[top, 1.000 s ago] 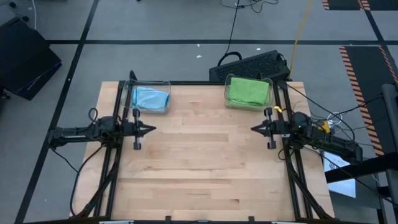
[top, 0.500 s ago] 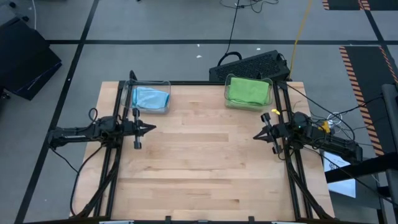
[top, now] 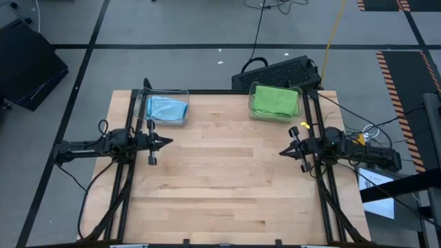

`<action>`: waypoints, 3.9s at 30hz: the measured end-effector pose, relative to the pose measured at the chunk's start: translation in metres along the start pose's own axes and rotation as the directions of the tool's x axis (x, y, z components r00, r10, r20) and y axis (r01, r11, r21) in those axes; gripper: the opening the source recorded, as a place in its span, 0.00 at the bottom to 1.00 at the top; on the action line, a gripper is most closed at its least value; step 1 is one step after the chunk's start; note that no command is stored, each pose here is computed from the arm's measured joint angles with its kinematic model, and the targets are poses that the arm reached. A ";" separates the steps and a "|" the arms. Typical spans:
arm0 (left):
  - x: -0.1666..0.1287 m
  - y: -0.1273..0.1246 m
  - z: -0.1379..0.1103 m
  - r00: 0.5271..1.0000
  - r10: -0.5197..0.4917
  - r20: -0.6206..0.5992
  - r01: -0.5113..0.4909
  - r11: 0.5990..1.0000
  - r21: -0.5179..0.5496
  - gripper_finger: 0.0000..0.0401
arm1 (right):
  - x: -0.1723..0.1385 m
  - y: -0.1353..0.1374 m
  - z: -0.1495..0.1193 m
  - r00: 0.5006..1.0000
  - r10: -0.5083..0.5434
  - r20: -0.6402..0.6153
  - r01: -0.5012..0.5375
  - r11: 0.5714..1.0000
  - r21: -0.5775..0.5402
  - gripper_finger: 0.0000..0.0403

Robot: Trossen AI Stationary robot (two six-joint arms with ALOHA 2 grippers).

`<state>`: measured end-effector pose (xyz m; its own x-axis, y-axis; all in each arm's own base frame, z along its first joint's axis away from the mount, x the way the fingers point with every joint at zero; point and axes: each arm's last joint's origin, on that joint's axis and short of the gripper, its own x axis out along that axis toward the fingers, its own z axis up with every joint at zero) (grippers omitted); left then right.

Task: Sort microfiber towel by color & place in baskets
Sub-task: Return to Home Position

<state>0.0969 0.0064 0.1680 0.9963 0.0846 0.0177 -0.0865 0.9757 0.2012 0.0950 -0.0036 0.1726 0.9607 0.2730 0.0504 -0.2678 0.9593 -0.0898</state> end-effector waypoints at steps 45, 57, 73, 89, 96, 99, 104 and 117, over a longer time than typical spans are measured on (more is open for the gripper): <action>0.000 0.002 0.000 0.999 0.037 -0.006 -0.037 0.996 0.076 0.01 | 0.012 0.012 -0.013 0.947 -0.270 -0.174 0.270 0.963 -0.025 0.00; 0.000 0.002 -0.001 1.000 0.007 -0.005 -0.007 1.000 0.004 0.01 | 0.012 0.012 -0.013 0.948 -0.270 -0.172 0.268 0.963 -0.033 0.00; 0.007 -0.005 -0.009 0.992 -0.073 -0.104 0.059 0.989 -0.135 0.01 | 0.012 0.012 -0.012 0.948 -0.270 -0.169 0.238 0.953 -0.190 0.00; 0.000 -0.006 0.003 0.999 -0.030 0.025 0.030 1.000 -0.005 0.00 | 0.012 0.012 -0.011 0.949 -0.271 -0.160 0.241 0.953 -0.185 0.00; 0.001 -0.006 0.000 0.998 -0.063 0.001 0.063 0.998 -0.031 0.01 | 0.013 0.012 -0.008 0.952 -0.278 -0.129 0.253 0.950 -0.182 0.00; 0.001 -0.006 -0.001 0.997 -0.070 -0.010 0.069 0.995 -0.067 0.02 | 0.013 0.012 -0.008 0.952 -0.277 -0.127 0.252 0.950 -0.181 0.00; 0.002 -0.006 -0.001 0.998 -0.067 -0.017 0.066 0.995 -0.074 0.01 | 0.013 0.012 -0.008 0.953 -0.276 -0.128 0.251 0.951 -0.181 0.00; 0.002 -0.006 0.000 0.998 -0.059 -0.007 0.059 0.995 -0.078 0.08 | 0.010 0.011 0.004 0.957 -0.289 0.002 0.288 0.953 -0.093 0.00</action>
<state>0.0995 0.0008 0.1665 0.9996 0.0278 -0.0011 -0.0275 0.9918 0.1250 0.1013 0.0098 0.1761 0.9970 -0.0157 0.0759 0.0279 0.9861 -0.1636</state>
